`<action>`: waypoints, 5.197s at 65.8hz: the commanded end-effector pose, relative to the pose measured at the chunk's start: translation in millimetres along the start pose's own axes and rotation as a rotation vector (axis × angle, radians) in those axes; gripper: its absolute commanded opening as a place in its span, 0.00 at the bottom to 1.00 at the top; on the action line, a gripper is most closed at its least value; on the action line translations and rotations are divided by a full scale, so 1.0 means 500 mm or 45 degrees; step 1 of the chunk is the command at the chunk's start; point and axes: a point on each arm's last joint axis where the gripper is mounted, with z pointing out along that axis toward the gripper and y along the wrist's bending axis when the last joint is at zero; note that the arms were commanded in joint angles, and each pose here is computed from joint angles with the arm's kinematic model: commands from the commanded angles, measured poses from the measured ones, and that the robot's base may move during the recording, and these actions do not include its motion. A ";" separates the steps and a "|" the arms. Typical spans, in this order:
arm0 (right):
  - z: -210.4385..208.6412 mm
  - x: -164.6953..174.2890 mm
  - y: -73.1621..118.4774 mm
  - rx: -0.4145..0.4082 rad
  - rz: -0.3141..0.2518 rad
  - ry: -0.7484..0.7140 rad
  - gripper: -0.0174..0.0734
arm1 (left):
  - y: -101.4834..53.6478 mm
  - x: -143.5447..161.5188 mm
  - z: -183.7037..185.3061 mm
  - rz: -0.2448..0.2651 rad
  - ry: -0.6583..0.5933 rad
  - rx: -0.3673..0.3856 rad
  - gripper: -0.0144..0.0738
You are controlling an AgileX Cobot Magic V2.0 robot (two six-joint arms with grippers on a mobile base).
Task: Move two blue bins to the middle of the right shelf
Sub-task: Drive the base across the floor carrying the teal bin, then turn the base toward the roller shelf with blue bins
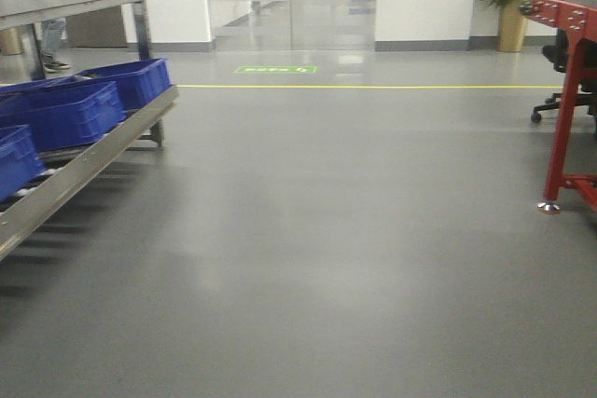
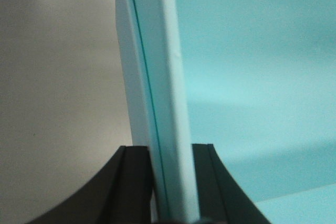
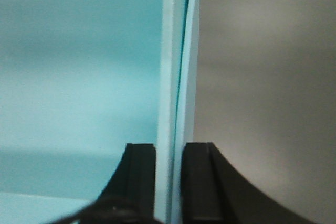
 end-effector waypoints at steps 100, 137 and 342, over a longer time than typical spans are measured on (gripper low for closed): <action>-0.031 -0.025 0.011 -0.059 0.007 -0.172 0.01 | -0.012 -0.017 -0.028 0.003 -0.124 0.077 0.04; -0.031 -0.025 0.011 -0.059 0.007 -0.172 0.01 | -0.012 -0.017 -0.028 0.003 -0.124 0.077 0.04; -0.031 -0.025 0.011 -0.059 0.007 -0.172 0.01 | -0.008 -0.018 -0.028 0.012 -0.132 0.049 0.04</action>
